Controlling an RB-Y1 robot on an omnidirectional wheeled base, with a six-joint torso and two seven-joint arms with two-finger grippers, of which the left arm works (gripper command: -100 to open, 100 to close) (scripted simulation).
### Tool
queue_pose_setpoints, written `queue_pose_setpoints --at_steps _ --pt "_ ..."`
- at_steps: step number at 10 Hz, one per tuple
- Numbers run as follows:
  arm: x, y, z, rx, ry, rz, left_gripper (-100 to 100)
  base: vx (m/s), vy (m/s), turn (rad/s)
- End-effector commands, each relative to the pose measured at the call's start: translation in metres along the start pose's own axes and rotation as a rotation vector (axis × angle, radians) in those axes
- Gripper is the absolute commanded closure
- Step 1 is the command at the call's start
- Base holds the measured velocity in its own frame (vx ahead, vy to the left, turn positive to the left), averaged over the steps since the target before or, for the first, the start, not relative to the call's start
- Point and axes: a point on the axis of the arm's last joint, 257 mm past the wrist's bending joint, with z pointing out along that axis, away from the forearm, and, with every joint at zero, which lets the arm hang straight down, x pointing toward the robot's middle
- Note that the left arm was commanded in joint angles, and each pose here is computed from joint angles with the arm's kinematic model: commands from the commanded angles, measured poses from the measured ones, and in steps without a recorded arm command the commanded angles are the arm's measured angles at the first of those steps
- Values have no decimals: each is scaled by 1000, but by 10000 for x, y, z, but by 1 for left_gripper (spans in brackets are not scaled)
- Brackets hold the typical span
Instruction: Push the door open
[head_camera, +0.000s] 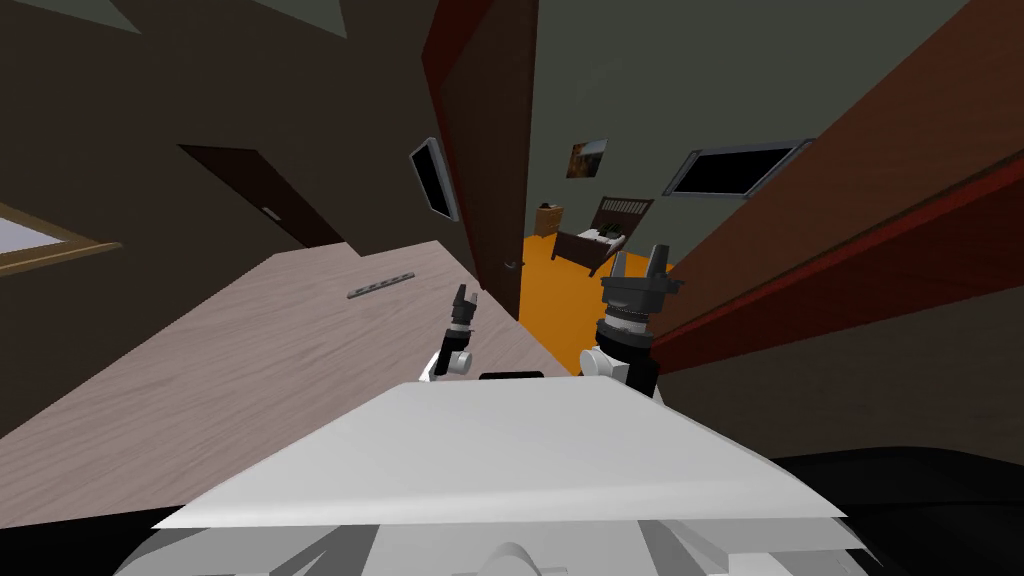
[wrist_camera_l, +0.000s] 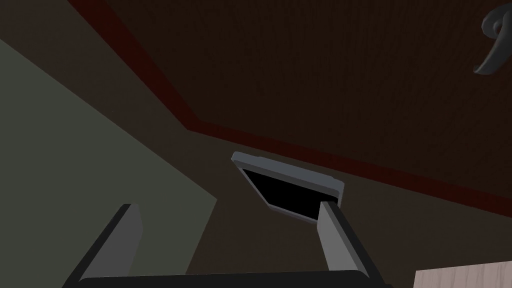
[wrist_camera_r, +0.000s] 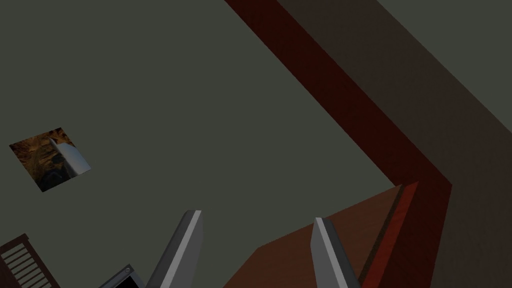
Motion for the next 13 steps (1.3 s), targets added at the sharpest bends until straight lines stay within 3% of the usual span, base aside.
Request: queue_pose_setpoints --at_steps 1,13 --pt "96 152 -21 -28 15 -14 -100 133 79 -147" --pt "526 881 -188 -162 89 -58 -100 106 71 -92"
